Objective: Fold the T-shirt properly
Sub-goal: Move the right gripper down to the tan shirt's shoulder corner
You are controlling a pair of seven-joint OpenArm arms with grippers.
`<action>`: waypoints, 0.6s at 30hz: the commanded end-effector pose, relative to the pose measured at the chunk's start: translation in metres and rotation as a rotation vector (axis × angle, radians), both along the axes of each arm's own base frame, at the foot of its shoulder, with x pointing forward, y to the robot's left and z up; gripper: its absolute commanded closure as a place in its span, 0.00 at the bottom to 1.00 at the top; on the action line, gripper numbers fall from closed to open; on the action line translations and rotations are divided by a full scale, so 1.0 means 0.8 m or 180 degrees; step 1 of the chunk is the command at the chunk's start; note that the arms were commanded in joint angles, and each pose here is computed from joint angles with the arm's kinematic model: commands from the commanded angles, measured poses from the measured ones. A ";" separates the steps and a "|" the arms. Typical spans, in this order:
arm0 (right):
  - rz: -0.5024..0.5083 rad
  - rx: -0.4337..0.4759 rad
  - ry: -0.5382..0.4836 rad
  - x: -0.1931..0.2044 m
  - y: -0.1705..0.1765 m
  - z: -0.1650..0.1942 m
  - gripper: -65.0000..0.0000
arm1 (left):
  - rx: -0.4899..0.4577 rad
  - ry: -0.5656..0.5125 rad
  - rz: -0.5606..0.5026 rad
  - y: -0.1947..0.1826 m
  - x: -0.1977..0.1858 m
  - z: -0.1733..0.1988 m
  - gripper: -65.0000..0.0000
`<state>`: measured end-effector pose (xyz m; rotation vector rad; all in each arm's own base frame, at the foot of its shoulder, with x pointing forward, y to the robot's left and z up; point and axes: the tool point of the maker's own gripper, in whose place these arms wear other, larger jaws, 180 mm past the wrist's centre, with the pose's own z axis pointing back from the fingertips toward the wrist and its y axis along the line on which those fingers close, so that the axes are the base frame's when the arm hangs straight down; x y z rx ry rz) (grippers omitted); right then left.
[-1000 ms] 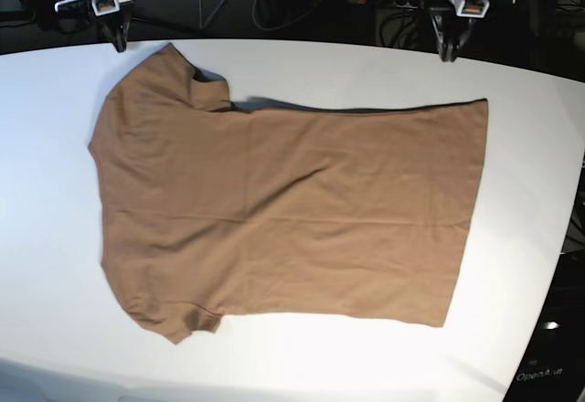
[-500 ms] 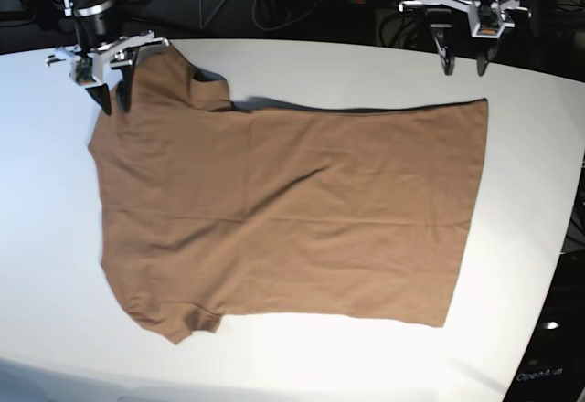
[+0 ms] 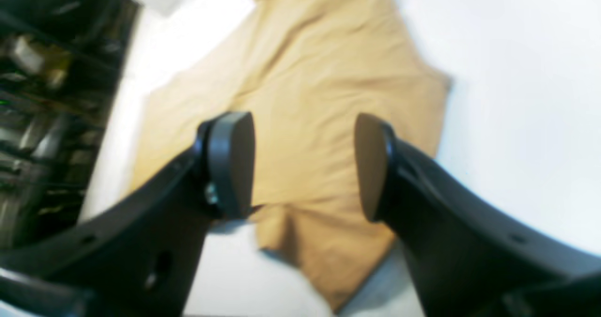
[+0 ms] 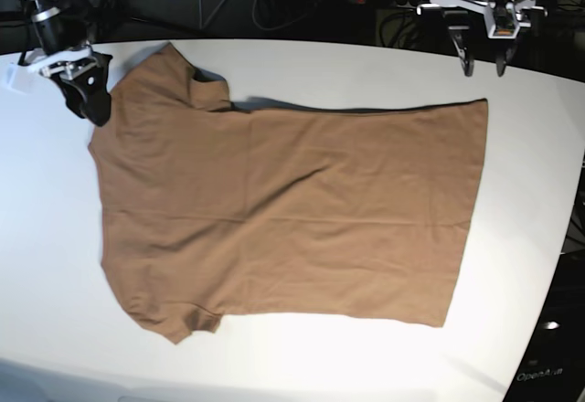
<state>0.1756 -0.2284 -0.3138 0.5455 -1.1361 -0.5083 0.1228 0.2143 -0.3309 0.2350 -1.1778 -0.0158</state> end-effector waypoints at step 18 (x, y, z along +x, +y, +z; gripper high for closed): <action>0.0364 0.0805 0.1018 -0.017 -0.010 -0.101 0.47 | 0.0121 -0.0064 0.0051 0.015 -0.003 0.011 0.56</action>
